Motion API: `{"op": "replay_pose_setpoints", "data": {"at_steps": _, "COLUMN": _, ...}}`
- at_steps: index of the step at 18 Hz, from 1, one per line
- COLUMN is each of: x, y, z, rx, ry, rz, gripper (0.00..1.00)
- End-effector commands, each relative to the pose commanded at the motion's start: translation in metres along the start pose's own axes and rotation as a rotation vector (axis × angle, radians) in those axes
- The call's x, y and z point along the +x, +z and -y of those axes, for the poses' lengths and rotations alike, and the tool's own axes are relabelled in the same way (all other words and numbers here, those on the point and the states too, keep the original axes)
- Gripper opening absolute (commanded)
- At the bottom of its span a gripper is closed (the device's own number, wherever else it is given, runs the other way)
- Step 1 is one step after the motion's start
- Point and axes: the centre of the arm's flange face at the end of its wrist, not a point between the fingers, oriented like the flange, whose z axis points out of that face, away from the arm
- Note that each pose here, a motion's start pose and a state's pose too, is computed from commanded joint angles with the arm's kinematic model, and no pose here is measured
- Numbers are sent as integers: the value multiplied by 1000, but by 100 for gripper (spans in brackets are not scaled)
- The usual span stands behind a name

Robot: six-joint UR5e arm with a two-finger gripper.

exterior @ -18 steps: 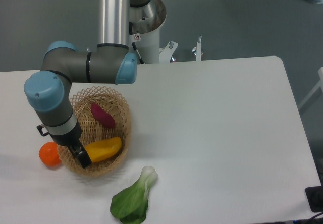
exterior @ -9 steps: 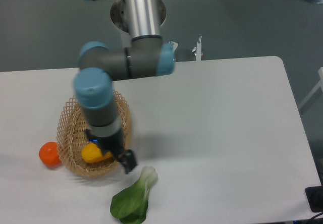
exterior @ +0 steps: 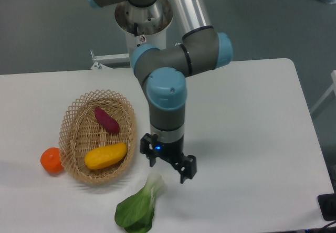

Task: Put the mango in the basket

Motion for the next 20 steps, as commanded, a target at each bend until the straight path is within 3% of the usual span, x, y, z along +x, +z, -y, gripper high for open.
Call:
{"op": "replay_pose_setpoints", "data": {"at_steps": 3, "x": -26, "y": 10, "z": -33, "rx": -31, "ry": 78, "rz": -9, "gripper": 100}}
{"op": "replay_pose_setpoints", "data": {"at_steps": 5, "x": -25, "y": 7, "z": -39, "rx": -37, "ry": 99, "rz": -14, "gripper": 100}}
{"op": "replay_pose_setpoints", "data": {"at_steps": 13, "x": 10, "y": -7, "z": -49, "rx": -138, "ry": 123, "rz": -225, "gripper": 100}}
{"op": "replay_pose_setpoints", "data": {"at_steps": 17, "x": 3, "y": -13, "z": -44, "rx": -124, "ry": 137, "rz": -212, "gripper": 100}}
{"op": "replay_pose_setpoints", "data": {"at_steps": 20, "x": -30, "y": -6, "z": -51, "rx": -123, "ry": 117, "rz": -194, "gripper": 100}}
